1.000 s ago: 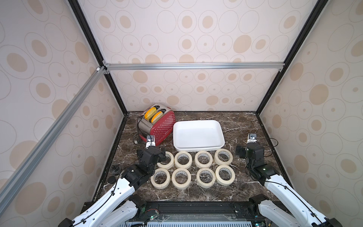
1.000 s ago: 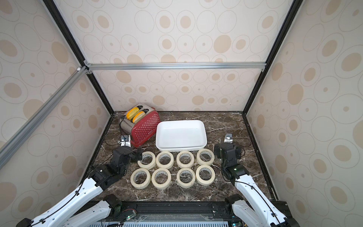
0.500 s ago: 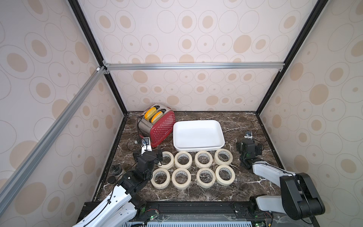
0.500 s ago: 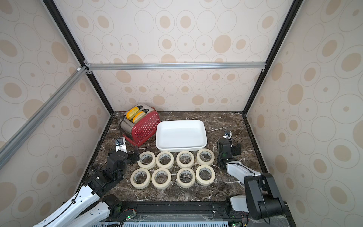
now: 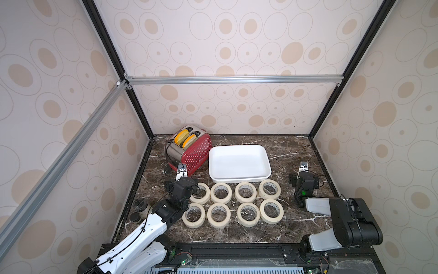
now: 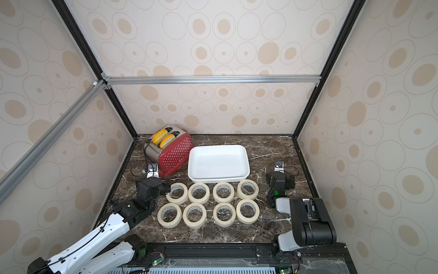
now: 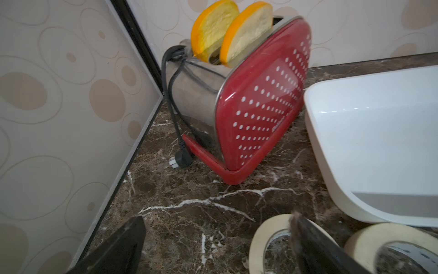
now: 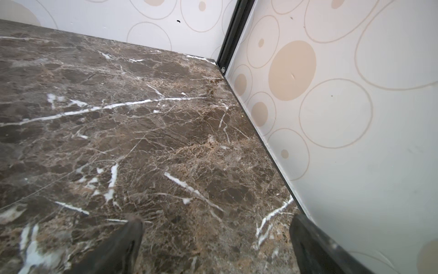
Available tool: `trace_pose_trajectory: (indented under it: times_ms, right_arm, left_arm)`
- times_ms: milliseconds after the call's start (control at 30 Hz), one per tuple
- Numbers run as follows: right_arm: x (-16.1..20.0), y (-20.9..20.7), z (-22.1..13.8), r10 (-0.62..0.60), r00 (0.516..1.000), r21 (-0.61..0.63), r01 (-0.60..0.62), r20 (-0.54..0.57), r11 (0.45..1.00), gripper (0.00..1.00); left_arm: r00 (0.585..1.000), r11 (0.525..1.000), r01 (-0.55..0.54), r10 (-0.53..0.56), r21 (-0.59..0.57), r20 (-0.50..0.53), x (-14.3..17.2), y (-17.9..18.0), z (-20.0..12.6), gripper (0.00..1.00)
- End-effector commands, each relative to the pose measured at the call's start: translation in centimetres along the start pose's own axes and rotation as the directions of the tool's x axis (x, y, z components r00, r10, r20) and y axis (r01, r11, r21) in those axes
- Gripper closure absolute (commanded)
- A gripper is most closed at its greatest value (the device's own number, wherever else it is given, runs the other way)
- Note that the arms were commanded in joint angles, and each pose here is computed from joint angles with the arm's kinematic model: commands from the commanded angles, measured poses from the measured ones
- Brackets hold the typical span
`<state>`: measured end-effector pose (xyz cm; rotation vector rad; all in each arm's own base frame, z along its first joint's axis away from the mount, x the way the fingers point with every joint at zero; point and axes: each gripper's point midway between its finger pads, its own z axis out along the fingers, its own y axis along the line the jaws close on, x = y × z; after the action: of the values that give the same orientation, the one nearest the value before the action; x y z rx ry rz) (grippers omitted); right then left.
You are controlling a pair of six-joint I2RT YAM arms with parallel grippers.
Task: Take out the art tape in the storage box
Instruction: Reset both arms
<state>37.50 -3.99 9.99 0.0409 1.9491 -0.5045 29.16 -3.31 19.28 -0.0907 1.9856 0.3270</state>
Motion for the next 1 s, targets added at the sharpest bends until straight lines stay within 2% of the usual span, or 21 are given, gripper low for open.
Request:
trace_pose_trajectory:
  times_ms: [0, 67, 133, 233, 367, 600, 700, 800, 933, 967]
  right_arm:
    - [-0.7, 0.9, 0.0, 0.032, 0.998, -0.089, -0.028, 0.049, 0.996, 0.03]
    - [-0.6, 1.4, -0.2, 0.033, 0.997, -0.120, -0.025, 0.065, 0.992, 0.02]
    - [-0.3, 1.1, 0.2, 0.052, 0.993, -0.095, -0.042, 0.109, 0.995, 0.00]
    - [0.5, 1.3, 0.3, 0.052, 0.998, -0.118, -0.047, 0.040, 0.992, 0.00]
    - [0.5, 1.1, 0.9, 0.055, 0.998, -0.122, -0.052, 0.020, 0.991, 0.00]
    - [0.5, 1.2, 1.1, 0.046, 0.999, -0.121, -0.044, 0.010, 0.992, 0.00]
    - [0.4, 1.3, 1.1, 0.045, 0.999, -0.124, -0.043, 0.012, 0.991, 0.00]
    - [0.4, 1.3, 1.2, 0.041, 0.999, -0.123, -0.040, 0.009, 0.992, 0.00]
    - [0.4, 1.4, 1.3, 0.036, 0.999, -0.124, -0.036, 0.002, 0.992, 0.00]
    - [0.4, 1.5, 1.3, 0.034, 0.999, -0.126, -0.034, 0.002, 0.991, 0.00]
  left_arm:
    - [0.991, 0.988, 0.133, -0.132, -0.076, 0.011, 0.3, 2.9, 1.2, 0.01]
    - [0.968, 0.966, 0.248, -0.246, -0.076, 0.040, 0.6, 4.2, 1.9, 0.01]
    - [0.939, 0.936, 0.340, -0.333, -0.089, 0.087, 0.7, 5.7, 2.4, 0.01]
    - [0.914, 0.907, 0.402, -0.388, -0.126, 0.122, 0.5, 7.6, 2.7, 0.01]
    - [0.893, 0.882, 0.448, -0.436, -0.148, 0.108, 1.0, 8.9, 4.0, 0.01]
    - [0.944, 0.907, 0.331, -0.320, -0.258, 0.086, 2.2, 9.6, 6.9, 0.01]
    - [0.965, 0.928, 0.261, -0.252, -0.267, 0.067, 2.0, 9.3, 8.0, 0.01]
    - [0.978, 0.934, 0.208, -0.197, -0.291, 0.065, 3.1, 9.3, 8.9, 0.01]
    - [0.989, 0.951, 0.146, -0.133, -0.273, 0.066, 4.1, 8.4, 10.5, 0.01]
    - [0.992, 0.965, 0.124, -0.112, -0.231, 0.064, 3.8, 7.6, 10.8, 0.01]
